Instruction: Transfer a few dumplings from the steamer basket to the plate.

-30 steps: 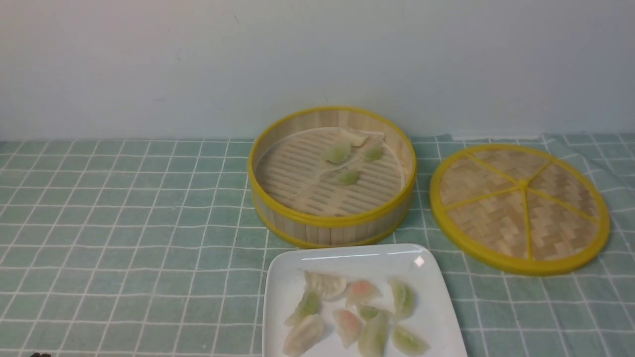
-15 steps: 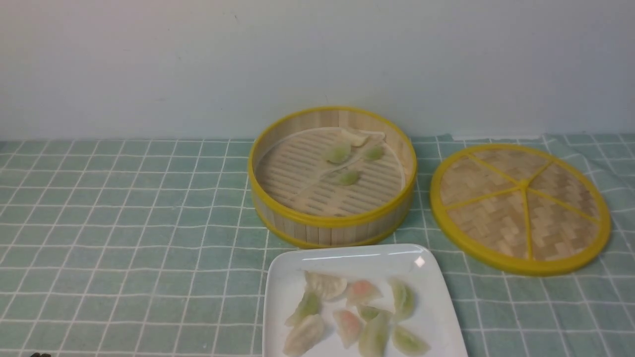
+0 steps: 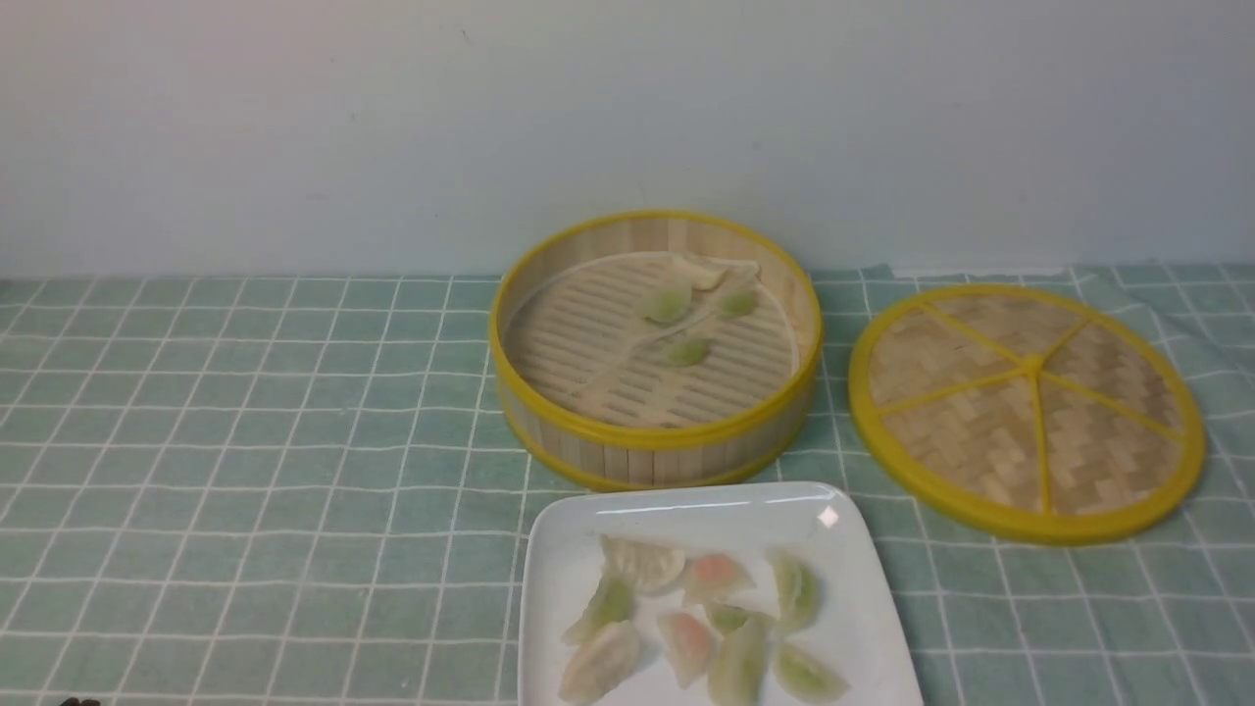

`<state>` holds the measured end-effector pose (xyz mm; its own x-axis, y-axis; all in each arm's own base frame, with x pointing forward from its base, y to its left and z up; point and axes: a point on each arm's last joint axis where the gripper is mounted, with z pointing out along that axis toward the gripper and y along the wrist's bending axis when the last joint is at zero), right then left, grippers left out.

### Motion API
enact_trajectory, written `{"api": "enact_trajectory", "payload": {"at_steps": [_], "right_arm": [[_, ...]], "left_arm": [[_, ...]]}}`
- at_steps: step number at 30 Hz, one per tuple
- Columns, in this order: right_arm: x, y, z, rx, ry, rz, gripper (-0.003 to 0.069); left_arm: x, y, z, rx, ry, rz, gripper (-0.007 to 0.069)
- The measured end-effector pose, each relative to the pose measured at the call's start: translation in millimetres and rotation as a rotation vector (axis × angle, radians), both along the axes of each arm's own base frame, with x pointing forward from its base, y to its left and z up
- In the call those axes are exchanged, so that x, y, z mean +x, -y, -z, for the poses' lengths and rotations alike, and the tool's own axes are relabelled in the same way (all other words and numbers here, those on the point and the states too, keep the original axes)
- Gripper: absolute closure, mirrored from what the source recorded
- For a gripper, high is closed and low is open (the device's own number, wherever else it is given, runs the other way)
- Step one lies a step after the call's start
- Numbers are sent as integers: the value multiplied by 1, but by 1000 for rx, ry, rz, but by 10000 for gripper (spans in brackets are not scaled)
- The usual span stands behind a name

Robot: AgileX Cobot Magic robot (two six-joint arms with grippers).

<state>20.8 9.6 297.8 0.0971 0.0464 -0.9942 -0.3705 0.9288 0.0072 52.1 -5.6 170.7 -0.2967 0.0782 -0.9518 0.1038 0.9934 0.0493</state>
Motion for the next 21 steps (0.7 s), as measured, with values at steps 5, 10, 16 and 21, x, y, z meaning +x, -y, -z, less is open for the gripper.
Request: {"api": "enact_trajectory", "payload": {"at_steps": [5,10,16,21], "right_arm": [[25,4,71,-87,-208,273,672],[32,9,118,-105,-342,361,672],[33,9,116,-102,-304,369,672],[33,9,117,-102,-304,369,672]], "left_arm": [[0,0,0,0,0,0,631],[0,0,0,0,-1,0,631],[0,0,0,0,-1,0,631],[0,0,0,0,-1,0,631]]}}
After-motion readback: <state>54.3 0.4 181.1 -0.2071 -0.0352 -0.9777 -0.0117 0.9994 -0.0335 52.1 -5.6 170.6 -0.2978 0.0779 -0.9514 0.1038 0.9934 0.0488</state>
